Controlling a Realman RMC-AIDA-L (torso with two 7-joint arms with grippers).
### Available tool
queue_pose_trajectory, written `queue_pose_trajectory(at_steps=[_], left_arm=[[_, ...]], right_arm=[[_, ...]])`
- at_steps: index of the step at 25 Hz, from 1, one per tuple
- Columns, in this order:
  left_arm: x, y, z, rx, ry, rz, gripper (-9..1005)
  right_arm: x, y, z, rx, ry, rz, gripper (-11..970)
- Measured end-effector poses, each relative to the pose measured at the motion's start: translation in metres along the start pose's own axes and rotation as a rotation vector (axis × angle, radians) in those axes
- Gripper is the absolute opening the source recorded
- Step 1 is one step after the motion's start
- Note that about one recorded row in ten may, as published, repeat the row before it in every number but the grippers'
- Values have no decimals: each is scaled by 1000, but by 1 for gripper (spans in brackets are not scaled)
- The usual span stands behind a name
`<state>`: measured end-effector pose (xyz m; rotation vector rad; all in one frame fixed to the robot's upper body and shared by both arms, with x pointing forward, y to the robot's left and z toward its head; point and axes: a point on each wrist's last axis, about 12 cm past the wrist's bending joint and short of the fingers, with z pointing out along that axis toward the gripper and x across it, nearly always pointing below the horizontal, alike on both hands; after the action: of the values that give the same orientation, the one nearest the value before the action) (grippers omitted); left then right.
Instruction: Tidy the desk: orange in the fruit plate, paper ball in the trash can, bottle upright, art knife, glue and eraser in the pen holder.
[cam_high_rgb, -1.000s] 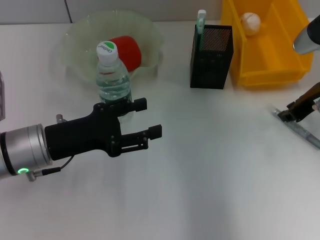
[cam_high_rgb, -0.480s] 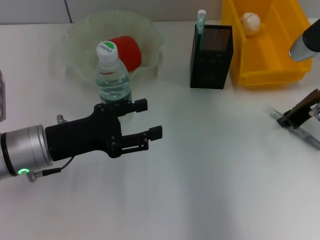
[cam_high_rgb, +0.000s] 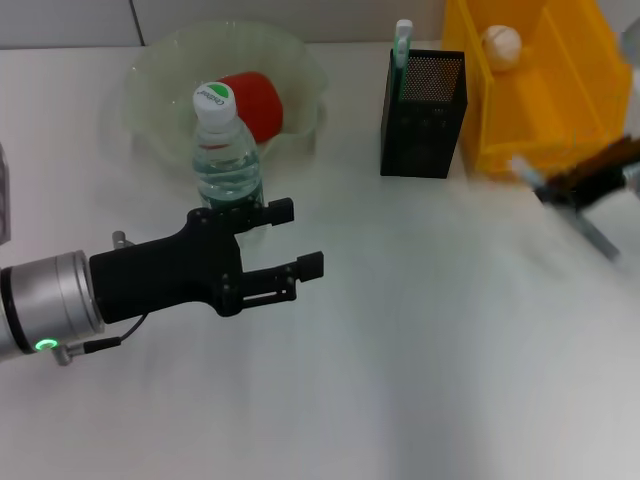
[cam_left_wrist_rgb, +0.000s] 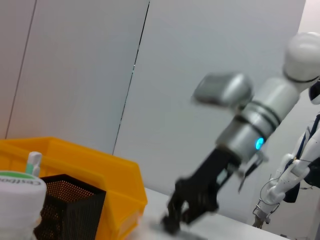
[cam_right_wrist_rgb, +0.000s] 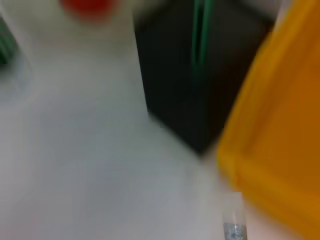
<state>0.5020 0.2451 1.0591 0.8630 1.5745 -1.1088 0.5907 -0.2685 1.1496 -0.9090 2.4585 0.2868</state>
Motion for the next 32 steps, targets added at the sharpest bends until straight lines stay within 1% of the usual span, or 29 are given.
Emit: queue_pose_trajectory(at_steps=[1, 2, 3, 5, 6, 7, 8, 10, 12, 14, 17, 21, 25, 32], left_arm=[[0, 0, 0, 0, 0, -1, 798], [0, 0, 0, -1, 0, -1, 798], [1, 0, -1, -2, 0, -1, 798], [1, 0, -1, -2, -1, 0, 798], [1, -1, -1, -2, -2, 1, 798], [1, -1, -1, -2, -2, 1, 798], [1, -1, -1, -1, -2, 1, 798], [1, -1, 0, 0, -4, 2, 798], [1, -2, 0, 2, -6, 1, 798], [1, -3, 0, 6, -9, 0, 798], [2, -3, 0, 8, -10, 0, 798], [2, -4, 0, 9, -12, 4, 798], [1, -5, 1, 14, -16, 9, 798], [4, -8, 2, 17, -23, 29, 797]], right_arm=[[-3, -1, -19, -23, -157, 11, 137], [-3, -1, -19, -23, -157, 11, 136], [-4, -3, -27, -32, -237, 17, 136], [-5, -7, -40, -63, -447, 34, 135], [-1, -10, -44, -113, -658, 74, 134], [-1, -10, -44, -113, -658, 74, 134], [1, -11, -42, -145, -782, 96, 133], [5, -12, -36, -169, -972, 116, 132], [8, -12, -23, -169, -1109, 141, 131], [8, -12, -3, -150, -1207, 194, 130], [3, -8, 28, -99, -1242, 255, 129], [-12, 0, 60, -48, -1153, 308, 127], [-24, 7, 74, -50, -1091, 329, 126], [-31, 8, 81, -37, -1050, 346, 127]])
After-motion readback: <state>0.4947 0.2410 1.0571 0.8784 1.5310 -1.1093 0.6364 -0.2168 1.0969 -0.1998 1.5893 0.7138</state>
